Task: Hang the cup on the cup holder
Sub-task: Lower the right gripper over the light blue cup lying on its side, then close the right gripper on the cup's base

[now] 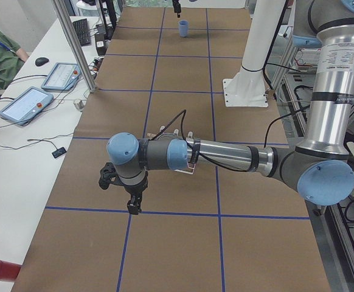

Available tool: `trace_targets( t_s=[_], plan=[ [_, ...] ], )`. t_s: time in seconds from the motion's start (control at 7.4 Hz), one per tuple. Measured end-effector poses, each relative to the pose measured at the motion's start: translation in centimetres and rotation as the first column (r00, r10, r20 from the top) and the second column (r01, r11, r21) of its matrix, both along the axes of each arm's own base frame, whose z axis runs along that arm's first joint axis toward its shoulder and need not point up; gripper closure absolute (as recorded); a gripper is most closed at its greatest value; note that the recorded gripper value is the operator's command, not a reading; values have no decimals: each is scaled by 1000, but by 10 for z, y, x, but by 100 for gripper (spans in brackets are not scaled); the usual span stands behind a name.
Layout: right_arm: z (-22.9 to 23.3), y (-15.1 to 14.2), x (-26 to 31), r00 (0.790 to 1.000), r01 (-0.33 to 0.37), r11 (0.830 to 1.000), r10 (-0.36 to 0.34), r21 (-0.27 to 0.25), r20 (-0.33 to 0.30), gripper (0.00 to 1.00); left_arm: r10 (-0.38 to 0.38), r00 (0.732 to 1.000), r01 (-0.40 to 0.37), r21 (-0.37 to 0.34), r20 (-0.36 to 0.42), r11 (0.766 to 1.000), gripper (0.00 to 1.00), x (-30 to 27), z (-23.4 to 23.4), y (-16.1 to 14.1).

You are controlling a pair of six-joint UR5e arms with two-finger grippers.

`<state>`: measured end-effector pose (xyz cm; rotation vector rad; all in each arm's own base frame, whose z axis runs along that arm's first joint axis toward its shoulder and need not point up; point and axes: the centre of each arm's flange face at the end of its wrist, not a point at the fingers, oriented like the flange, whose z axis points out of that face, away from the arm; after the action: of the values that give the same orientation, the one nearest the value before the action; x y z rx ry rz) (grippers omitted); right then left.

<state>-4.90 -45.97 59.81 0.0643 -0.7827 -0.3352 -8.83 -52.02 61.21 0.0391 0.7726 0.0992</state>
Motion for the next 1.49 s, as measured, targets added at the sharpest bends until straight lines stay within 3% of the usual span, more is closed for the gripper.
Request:
trace_targets(
  t_s=[1.35, 1.49],
  plan=[
    [53, 8, -20, 998, 61, 994, -63, -86, -26, 0, -1, 1000, 1, 13, -4, 1000, 2, 0, -7, 0],
    [57, 8, -23, 997, 66, 993, -69, -95, -26, 10, -2, 1000, 2, 12, -4, 1000, 2, 0, -7, 0]
  ],
)
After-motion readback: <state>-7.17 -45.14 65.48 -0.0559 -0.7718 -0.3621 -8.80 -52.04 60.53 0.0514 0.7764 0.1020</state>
